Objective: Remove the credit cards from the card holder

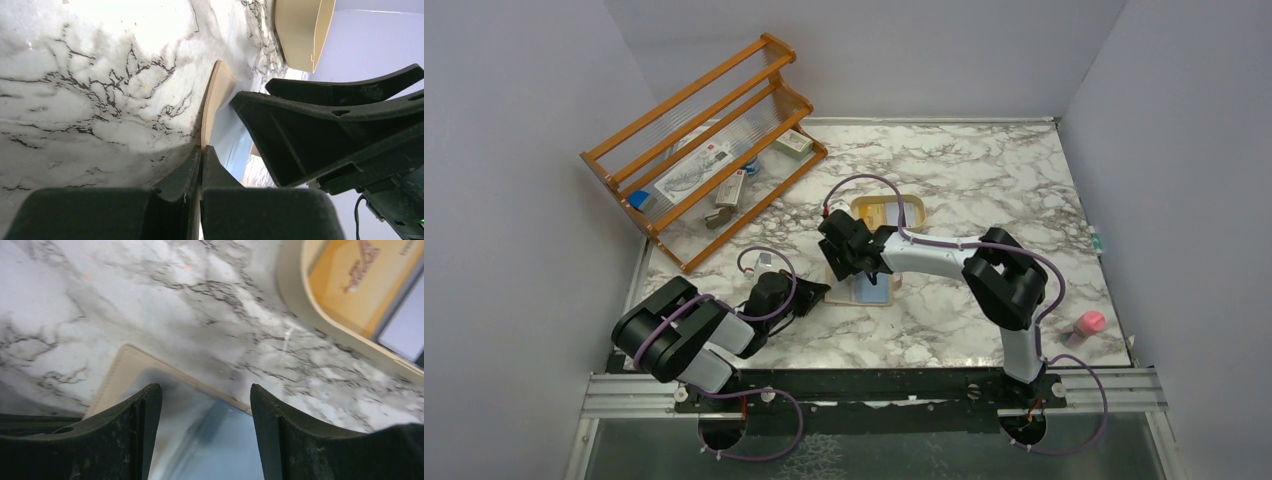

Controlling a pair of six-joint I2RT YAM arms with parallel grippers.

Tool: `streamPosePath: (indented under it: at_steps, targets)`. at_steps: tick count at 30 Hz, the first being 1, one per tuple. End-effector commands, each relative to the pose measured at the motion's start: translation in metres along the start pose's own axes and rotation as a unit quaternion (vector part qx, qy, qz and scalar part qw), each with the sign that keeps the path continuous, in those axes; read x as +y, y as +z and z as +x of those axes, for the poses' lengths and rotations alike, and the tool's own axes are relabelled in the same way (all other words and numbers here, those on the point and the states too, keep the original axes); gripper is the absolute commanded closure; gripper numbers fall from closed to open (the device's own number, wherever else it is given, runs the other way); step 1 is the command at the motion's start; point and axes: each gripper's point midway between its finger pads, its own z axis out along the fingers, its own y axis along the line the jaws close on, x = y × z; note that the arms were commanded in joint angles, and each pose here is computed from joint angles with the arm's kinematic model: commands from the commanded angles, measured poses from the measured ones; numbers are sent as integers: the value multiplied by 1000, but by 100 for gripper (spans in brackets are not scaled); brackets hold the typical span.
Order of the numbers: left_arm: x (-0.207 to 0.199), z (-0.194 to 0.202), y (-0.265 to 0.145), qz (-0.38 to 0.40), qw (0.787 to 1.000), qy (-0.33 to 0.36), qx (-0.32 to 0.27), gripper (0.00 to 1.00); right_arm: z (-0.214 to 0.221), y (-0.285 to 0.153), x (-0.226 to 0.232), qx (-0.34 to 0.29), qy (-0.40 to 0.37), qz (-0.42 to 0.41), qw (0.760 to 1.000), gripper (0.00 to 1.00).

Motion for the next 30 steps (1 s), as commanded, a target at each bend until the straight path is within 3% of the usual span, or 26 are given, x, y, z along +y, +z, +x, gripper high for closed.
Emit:
streamPosePath:
  at_steps: [1, 7, 15, 21, 30]
  targets:
    - [14, -2, -4, -18, 1000, 10, -8, 100, 65, -10, -74, 108, -86, 142, 980, 30]
    - [15, -2, -4, -20, 1000, 12, -7, 100, 54, -12, -61, 92, -54, 113, 988, 30]
    - [13, -2, -5, -18, 1000, 15, -8, 100, -4, -28, -17, 17, 51, 21, 998, 30]
    - [13, -2, -3, -21, 1000, 17, -7, 100, -19, -18, 6, 16, 28, 18, 999, 30]
    - [13, -2, -2, -20, 1000, 19, -8, 100, 2, 5, 33, 43, 5, 11, 999, 30]
